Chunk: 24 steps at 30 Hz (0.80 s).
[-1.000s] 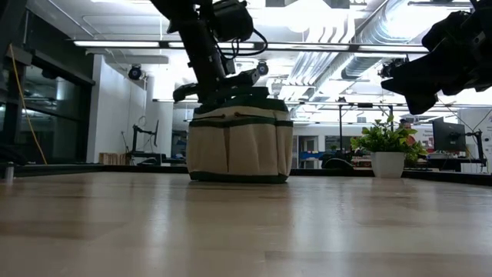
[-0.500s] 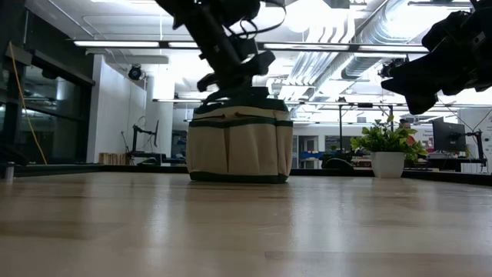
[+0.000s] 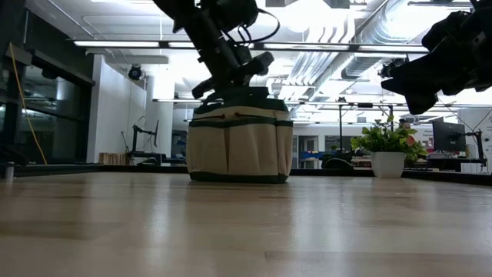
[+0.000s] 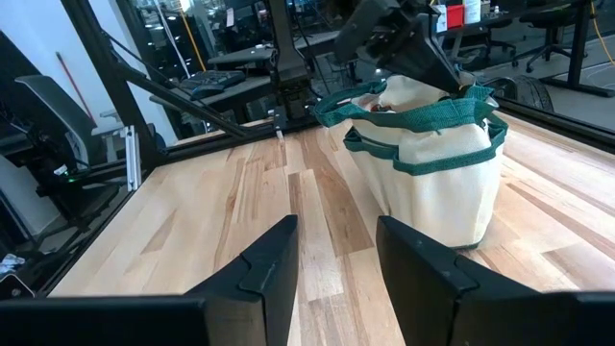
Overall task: Pick & Place Garden tools in Gardening bag
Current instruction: Put the red glove into the gardening bag
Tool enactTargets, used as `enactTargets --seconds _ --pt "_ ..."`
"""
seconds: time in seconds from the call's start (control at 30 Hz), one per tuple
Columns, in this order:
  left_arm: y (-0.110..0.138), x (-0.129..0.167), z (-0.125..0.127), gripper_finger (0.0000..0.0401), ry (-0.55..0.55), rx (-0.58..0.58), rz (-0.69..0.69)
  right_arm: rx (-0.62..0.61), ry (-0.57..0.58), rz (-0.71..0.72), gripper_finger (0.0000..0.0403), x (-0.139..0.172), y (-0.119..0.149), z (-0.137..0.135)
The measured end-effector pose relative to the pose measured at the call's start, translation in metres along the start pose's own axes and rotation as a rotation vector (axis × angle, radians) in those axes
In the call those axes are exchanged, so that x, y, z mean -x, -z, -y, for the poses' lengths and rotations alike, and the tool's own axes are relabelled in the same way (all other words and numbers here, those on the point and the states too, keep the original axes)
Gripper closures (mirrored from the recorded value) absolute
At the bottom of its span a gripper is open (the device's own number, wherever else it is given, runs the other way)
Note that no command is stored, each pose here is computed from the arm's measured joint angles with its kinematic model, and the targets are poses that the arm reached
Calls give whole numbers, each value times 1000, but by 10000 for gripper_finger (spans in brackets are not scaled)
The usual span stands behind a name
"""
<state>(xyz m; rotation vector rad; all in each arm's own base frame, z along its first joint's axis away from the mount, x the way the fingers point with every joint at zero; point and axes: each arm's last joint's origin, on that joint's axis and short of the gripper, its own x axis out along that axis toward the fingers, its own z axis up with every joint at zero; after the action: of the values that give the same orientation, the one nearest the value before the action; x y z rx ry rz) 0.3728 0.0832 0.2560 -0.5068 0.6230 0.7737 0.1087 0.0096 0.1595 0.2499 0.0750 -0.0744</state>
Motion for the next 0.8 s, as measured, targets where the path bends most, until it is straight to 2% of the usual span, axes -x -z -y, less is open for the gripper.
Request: enactTargets --seconds 0.43,0.6,0.8 --pt "0 -3 -14 392 -133 39 -2 0 0 -1 268 0 0 0" --pt "-2 -4 -16 392 -132 45 -4 0 0 0 268 0 0 0" --pt "6 -26 -16 392 -109 51 -56 0 0 -1 268 0 0 0"
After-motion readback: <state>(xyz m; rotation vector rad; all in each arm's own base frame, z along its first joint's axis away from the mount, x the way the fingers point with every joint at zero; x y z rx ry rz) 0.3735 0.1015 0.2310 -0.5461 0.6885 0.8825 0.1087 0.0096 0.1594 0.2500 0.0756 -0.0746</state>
